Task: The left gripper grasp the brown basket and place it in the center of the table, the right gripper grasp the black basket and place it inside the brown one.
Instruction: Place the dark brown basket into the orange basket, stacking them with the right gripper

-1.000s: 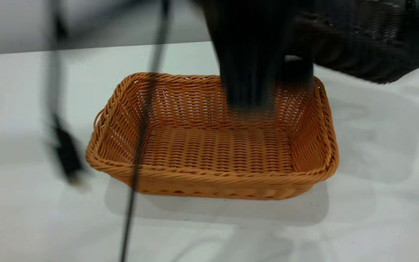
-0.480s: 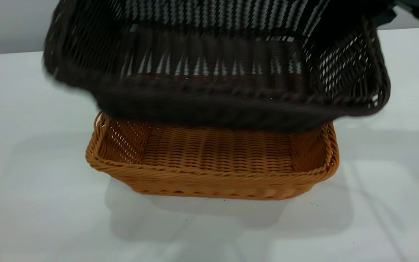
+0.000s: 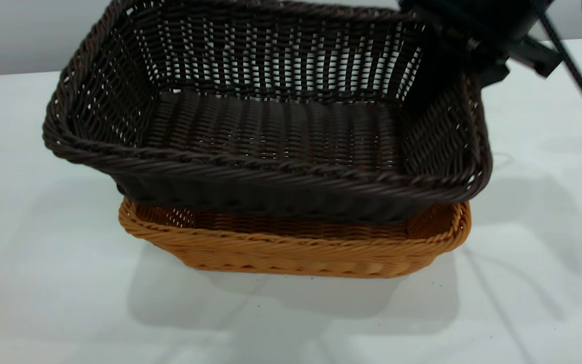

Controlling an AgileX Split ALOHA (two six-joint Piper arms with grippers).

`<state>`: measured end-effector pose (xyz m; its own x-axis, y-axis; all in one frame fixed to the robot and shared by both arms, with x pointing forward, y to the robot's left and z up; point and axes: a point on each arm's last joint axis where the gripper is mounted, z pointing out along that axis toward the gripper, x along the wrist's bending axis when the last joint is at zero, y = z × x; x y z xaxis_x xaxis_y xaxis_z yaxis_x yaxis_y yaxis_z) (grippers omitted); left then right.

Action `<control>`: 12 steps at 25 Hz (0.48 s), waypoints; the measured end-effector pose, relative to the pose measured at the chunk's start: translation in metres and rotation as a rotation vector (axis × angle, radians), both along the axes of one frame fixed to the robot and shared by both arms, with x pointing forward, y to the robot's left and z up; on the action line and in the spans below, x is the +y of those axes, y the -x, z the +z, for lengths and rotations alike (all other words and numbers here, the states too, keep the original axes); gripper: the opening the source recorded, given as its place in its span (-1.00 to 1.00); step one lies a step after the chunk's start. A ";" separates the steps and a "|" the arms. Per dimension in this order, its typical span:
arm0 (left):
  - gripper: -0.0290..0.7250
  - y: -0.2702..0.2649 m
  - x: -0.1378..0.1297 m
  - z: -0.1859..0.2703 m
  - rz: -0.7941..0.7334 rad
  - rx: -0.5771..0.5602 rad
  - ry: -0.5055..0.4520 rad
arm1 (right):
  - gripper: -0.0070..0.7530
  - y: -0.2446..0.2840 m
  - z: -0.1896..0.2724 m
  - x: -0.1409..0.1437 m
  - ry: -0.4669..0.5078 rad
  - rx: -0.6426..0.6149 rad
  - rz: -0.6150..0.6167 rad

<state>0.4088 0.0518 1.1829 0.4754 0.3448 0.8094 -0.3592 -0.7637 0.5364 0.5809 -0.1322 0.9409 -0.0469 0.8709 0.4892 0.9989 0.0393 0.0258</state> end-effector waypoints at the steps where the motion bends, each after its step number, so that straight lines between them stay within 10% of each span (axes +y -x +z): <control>1: 0.48 0.000 0.000 0.000 0.000 -0.004 -0.002 | -0.64 0.000 -0.004 0.000 0.005 0.011 0.001; 12: 0.44 -0.001 0.002 0.000 0.019 0.000 -0.010 | -0.64 -0.001 -0.018 0.000 0.024 0.041 0.008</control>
